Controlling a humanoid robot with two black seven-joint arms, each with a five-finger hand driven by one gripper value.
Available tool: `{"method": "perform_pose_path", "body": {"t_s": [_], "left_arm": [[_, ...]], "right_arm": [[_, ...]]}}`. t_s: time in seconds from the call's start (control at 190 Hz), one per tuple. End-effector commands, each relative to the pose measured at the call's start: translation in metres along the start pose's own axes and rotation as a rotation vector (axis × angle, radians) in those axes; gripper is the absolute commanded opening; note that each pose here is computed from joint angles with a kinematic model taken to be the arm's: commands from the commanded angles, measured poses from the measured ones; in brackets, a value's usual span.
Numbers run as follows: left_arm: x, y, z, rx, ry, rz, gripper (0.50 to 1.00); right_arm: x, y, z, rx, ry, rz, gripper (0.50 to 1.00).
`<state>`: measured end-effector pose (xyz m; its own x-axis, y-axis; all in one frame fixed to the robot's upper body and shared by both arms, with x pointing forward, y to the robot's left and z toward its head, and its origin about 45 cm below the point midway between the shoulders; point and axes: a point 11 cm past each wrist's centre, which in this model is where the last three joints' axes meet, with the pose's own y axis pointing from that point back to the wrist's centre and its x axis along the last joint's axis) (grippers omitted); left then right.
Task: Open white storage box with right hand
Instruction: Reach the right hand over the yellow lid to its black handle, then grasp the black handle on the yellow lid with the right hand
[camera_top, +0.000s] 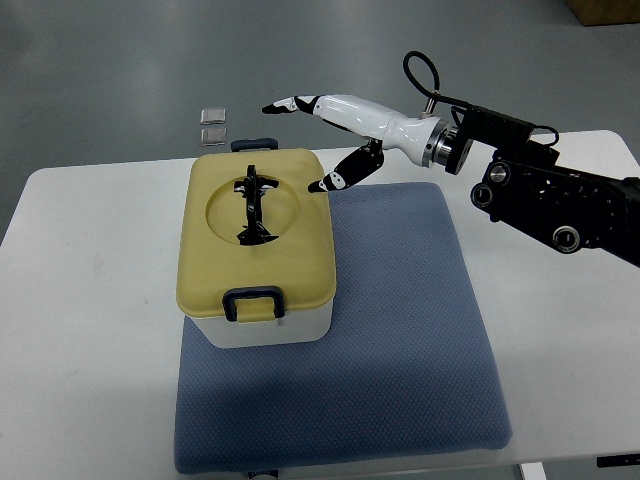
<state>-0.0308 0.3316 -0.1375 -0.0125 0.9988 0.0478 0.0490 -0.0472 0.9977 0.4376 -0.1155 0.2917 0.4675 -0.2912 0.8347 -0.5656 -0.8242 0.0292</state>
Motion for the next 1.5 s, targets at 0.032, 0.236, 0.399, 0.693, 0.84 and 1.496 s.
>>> {"method": "perform_pose_path", "body": {"t_s": [0.032,0.236,0.399,0.693,0.84,1.496], "left_arm": [[0.000,0.000,0.000,0.000,-0.001,0.000,1.000],[0.000,0.000,0.000,0.000,-0.001,0.000,1.000],[0.001,0.000,0.000,0.000,-0.001,0.002,1.000],[0.001,0.000,0.000,0.001,-0.003,0.002,1.000],[0.001,0.000,0.000,0.001,-0.004,0.002,1.000],[0.001,0.000,0.000,0.001,-0.004,0.003,1.000]], "right_arm": [[-0.009,-0.006,-0.006,0.021,-0.007,-0.006,0.911],[-0.017,-0.012,-0.012,0.041,0.000,0.005,0.901],[-0.020,-0.020,-0.018,0.059,-0.003,0.023,0.891],[-0.027,-0.032,-0.031,0.093,-0.037,0.041,0.876],[-0.035,-0.040,-0.039,0.111,-0.055,0.040,0.870],[-0.047,-0.046,-0.038,0.101,-0.082,0.105,0.568]]}}
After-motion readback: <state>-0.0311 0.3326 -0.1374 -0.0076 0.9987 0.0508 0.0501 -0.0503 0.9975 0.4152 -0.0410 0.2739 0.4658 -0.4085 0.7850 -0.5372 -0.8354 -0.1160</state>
